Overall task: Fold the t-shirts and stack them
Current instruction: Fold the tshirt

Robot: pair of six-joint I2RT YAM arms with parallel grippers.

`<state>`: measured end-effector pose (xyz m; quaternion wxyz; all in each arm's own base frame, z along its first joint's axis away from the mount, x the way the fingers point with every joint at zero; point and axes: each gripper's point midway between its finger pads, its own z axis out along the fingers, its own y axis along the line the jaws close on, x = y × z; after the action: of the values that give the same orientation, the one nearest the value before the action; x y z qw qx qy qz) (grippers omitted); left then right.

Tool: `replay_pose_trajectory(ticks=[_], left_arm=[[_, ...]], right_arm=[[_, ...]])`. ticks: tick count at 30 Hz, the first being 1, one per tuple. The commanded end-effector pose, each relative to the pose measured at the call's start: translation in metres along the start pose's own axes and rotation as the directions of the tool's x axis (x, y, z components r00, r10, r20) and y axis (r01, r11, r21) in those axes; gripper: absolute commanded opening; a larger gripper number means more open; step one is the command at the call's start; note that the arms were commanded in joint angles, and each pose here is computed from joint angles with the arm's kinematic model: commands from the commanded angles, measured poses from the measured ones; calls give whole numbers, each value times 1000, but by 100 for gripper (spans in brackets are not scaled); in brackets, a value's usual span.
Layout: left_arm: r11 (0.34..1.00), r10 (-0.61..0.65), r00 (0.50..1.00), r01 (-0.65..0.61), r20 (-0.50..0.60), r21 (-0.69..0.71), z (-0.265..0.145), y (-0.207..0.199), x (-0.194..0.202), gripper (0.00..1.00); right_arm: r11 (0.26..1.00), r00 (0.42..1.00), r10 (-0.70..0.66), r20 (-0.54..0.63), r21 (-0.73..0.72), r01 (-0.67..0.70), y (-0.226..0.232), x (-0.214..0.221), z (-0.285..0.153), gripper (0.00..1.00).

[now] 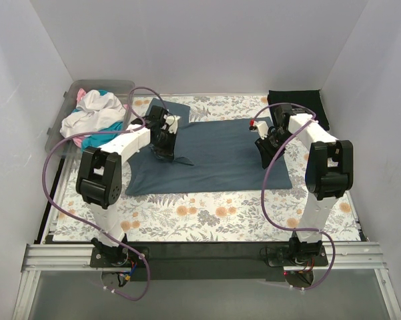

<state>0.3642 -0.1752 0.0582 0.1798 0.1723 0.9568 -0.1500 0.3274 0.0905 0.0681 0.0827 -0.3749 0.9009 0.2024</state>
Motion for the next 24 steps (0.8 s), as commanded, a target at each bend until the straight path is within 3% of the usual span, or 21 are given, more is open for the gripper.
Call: replay_pose_trajectory(ticks=[1, 8, 16, 18, 20, 21, 24], left_arm=[[999, 49, 997, -48, 67, -10, -5, -1, -31, 0], [995, 92, 990, -96, 103, 28, 26, -1, -79, 0], [980, 196, 976, -199, 100, 22, 44, -6, -86, 1], [975, 218, 971, -220, 100, 14, 45, -5, -85, 8], [974, 225, 968, -227, 112, 4, 44, -4, -87, 31], [972, 232, 965, -234, 122, 4, 41, -5, -89, 37], [968, 241, 951, -250, 193, 24, 26, -15, -103, 41]], right_arm=[[1000, 999, -25, 28, 8, 25, 4, -3, -10, 37], [1000, 999, -28, 20, 7, 28, 5, 2, -10, 37], [1000, 1000, -23, 5, -5, 23, 9, 11, -7, 37], [1000, 1000, -24, 4, -10, 24, 9, 11, -5, 37], [1000, 1000, -20, 7, -13, 20, 9, 11, -5, 37], [1000, 1000, -21, 9, -12, 21, 9, 10, -5, 37], [1000, 1000, -21, 9, -12, 21, 9, 10, -5, 30]])
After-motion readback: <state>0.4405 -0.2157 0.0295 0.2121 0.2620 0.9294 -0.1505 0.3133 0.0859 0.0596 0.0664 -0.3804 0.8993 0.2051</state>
